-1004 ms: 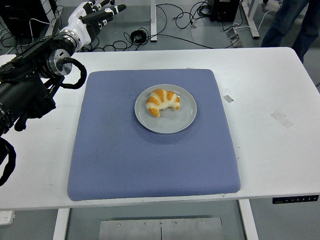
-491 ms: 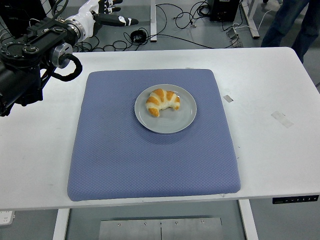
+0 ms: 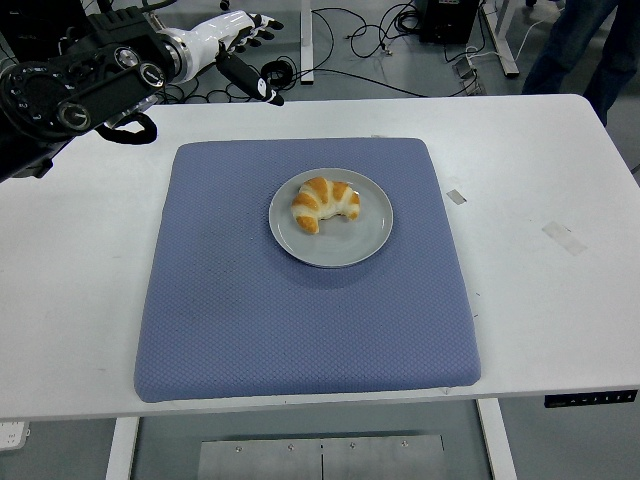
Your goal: Place the bread on the table
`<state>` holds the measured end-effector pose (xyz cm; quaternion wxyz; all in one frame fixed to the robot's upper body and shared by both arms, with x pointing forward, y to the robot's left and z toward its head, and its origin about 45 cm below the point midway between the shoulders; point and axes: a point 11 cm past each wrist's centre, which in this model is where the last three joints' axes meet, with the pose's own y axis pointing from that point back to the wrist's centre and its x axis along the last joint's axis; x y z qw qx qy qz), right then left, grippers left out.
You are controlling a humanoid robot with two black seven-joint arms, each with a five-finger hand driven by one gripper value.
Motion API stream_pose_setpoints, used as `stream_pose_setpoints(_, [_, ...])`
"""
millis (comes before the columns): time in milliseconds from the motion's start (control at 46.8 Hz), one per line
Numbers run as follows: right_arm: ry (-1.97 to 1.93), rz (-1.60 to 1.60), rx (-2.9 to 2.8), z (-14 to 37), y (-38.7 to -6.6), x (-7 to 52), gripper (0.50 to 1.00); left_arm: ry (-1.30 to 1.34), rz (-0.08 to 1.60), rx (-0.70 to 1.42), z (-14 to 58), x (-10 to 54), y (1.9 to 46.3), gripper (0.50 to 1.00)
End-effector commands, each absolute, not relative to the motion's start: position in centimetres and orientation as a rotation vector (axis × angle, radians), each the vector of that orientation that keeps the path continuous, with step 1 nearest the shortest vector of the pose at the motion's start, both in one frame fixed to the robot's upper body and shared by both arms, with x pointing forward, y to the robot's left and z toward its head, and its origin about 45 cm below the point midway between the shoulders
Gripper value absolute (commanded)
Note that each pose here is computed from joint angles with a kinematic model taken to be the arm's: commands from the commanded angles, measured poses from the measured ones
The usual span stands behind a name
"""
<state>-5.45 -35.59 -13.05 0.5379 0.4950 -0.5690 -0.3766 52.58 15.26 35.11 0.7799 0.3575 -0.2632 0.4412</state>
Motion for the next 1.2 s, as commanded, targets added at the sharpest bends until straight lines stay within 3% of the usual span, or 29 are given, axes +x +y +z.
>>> stream_pose_setpoints(0, [-1.354,-0.896,1.177,-13.1,-35.6,-5.5,1.0,-0.603,0.914,0.798,34.7,52.0,14.3,0.972])
stream_pose_setpoints(342, [-1.354,-0.896,1.177,-13.1,-35.6,-5.5,1.0,-0.703,0.796,0.861,32.9,48.9,9.4,0.974])
stream_pose_setpoints(833, [-1.354,-0.896,1.177,-13.1,-35.6,-5.5,1.0,-0.682,0.691,0.906,30.0,46.4,6.8,0.972])
stream_pose_setpoints(940, [-1.353,-0.896,1.178,-13.1,-35.6,-5.5,1.0,-0.707,0.67,0.955,28.9,46.4,7.4,0.931])
stream_pose_setpoints(1111, [-1.353,-0.896,1.178,-13.1,-35.6,-5.5,1.0,-0.697,0.656,0.987,27.5,46.1,8.0,0.931])
stream_pose_setpoints(1175, [-1.354,-0.895,1.179,-13.1,-35.6,-5.4,1.0,-0.695,0.656,0.988,27.4,46.1,8.0,0.907])
